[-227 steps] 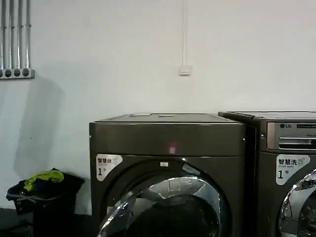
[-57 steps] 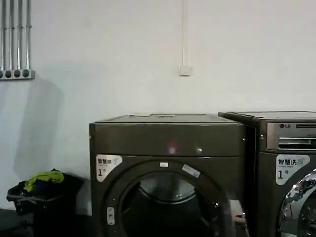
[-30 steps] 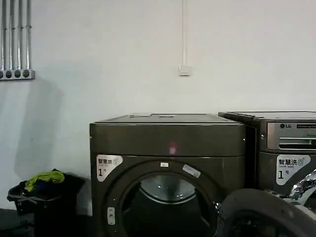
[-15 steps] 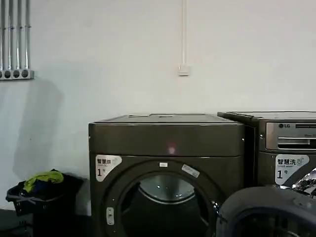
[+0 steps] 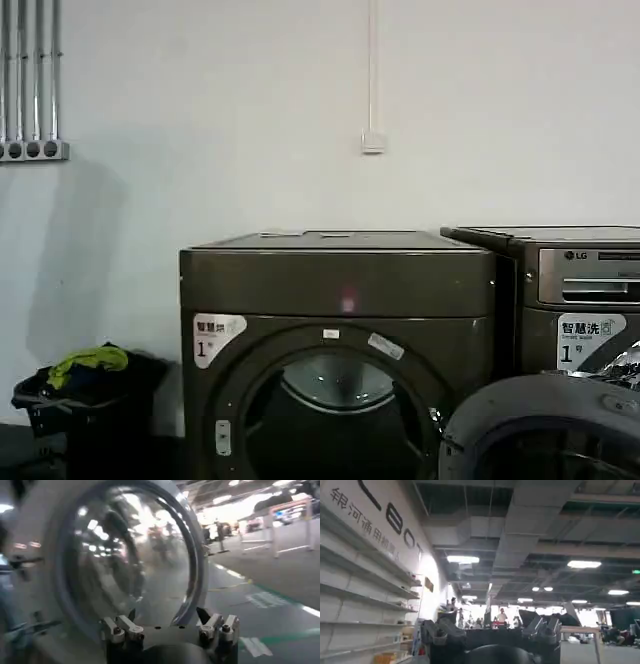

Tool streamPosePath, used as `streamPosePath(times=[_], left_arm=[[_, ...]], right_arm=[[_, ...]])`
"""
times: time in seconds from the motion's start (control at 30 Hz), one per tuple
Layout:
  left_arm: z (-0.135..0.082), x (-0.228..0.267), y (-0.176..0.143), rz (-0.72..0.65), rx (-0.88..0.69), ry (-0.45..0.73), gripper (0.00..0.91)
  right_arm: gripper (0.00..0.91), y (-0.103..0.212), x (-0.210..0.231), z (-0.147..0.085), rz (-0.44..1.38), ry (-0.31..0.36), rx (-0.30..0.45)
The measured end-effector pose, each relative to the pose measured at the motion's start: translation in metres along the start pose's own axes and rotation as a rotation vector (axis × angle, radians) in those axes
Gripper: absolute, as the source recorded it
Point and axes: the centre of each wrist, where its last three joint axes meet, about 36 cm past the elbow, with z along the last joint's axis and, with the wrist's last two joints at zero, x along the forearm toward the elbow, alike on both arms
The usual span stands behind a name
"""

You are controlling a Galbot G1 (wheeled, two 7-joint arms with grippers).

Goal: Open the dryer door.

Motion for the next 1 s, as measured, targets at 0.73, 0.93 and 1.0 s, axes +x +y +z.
streamPosePath(times=[0.73, 0.93, 1.0], left_arm=[[-0.099, 0.198, -0.053, -0.533, 0.238, 0.23, 0.907], [-0.127, 0.232, -0.048, -0.66, 0.413, 0.303, 0.907], [-0.139, 0.243, -0.043, -0.708, 0.474, 0.326, 0.907]], right_arm=[[0.907, 0.013, -0.001, 0.009, -0.044, 0.017, -0.018], [0.907, 0.012, -0.006, 0.01, -0.045, 0.019, -0.015], [0.907, 0.013, -0.007, 0.01, -0.049, 0.02, -0.015]])
